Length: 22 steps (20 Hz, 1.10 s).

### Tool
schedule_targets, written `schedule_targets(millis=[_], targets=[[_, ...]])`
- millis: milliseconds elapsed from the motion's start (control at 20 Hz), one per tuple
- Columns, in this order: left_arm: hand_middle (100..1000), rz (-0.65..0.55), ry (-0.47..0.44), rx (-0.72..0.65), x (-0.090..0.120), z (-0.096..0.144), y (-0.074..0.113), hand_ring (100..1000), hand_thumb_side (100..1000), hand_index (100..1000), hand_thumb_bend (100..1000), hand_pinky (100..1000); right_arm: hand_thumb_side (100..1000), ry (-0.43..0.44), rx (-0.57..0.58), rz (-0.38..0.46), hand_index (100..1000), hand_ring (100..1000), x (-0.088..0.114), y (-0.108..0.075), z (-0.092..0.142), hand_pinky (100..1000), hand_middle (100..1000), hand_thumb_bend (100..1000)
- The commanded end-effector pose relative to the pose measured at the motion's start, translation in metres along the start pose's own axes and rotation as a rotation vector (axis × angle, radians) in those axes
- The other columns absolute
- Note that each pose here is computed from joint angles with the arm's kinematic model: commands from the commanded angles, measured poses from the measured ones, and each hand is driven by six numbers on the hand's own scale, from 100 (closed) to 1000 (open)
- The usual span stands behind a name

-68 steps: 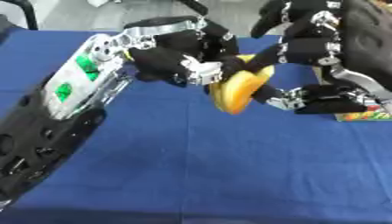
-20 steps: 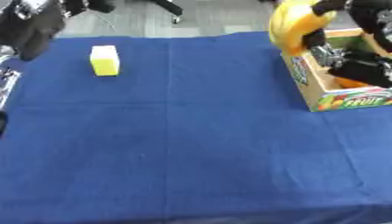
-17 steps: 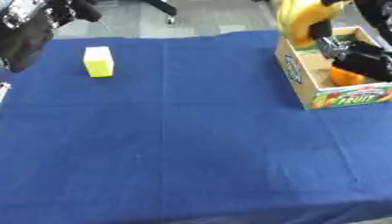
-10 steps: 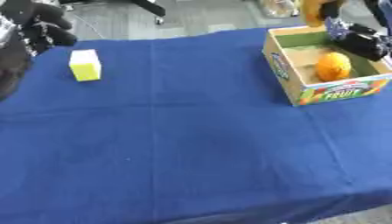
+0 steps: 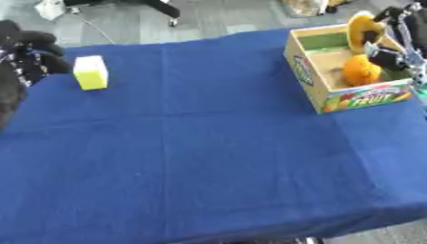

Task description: Pick up the objects with one hand, pass them to the other hand, and then place them into the box on the other side of the table.

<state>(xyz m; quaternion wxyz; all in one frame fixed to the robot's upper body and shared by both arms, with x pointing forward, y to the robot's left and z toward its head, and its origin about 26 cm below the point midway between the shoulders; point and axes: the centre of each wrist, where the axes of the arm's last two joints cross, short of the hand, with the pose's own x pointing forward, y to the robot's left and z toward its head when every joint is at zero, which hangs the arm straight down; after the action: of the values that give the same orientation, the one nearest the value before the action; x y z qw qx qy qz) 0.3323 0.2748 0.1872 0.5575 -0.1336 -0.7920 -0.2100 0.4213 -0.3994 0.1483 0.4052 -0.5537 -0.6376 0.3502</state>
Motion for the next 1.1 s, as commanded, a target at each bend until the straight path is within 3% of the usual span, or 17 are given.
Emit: schedule_targets(millis=[50, 150, 200, 250, 300, 450, 700, 850, 1100], targets=[[593, -0.016, -0.024, 0.016, 0.009, 0.002, 0.005, 621, 677, 720, 465, 765, 373, 0.028, 0.09, 0.026, 760, 765, -0.016, -0.005, -0.003, 736, 202, 485], [592, -0.015, -0.023, 0.02, 0.008, 0.002, 0.005, 621, 677, 720, 465, 765, 433, 0.014, 0.158, 0.029, 808, 800, -0.018, -0.005, -0.002, 765, 256, 557], [592, -0.015, -0.023, 0.021, 0.008, 0.003, 0.005, 621, 676, 720, 465, 765, 470, 0.005, 0.185, 0.032, 855, 837, -0.019, -0.006, -0.001, 803, 353, 596], [592, -0.015, -0.023, 0.022, 0.007, 0.003, 0.006, 621, 676, 720, 465, 765, 474, -0.006, 0.21, 0.036, 859, 842, -0.02, -0.008, -0.001, 807, 364, 598], [592, -0.016, -0.023, 0.024, 0.007, 0.003, 0.006, 621, 675, 720, 465, 765, 495, -0.017, 0.227, 0.042, 884, 870, -0.02, -0.01, -0.001, 838, 449, 616], [592, -0.019, -0.022, 0.03, 0.007, 0.004, 0.007, 621, 676, 720, 465, 766, 510, -0.053, 0.22, 0.054, 892, 893, -0.016, -0.024, -0.002, 860, 503, 615], [593, -0.043, -0.026, 0.048, 0.009, 0.003, 0.012, 621, 672, 721, 465, 766, 455, -0.141, 0.054, 0.032, 869, 885, 0.007, -0.057, -0.003, 853, 515, 589], [598, -0.088, -0.035, 0.074, 0.014, 0.002, 0.019, 625, 668, 723, 464, 767, 342, -0.215, -0.086, 0.006, 849, 877, 0.031, -0.082, 0.001, 844, 525, 516], [607, -0.188, -0.04, 0.116, 0.022, -0.002, 0.034, 633, 662, 729, 459, 769, 291, -0.349, -0.205, -0.063, 854, 883, 0.072, -0.111, 0.02, 851, 565, 481]])
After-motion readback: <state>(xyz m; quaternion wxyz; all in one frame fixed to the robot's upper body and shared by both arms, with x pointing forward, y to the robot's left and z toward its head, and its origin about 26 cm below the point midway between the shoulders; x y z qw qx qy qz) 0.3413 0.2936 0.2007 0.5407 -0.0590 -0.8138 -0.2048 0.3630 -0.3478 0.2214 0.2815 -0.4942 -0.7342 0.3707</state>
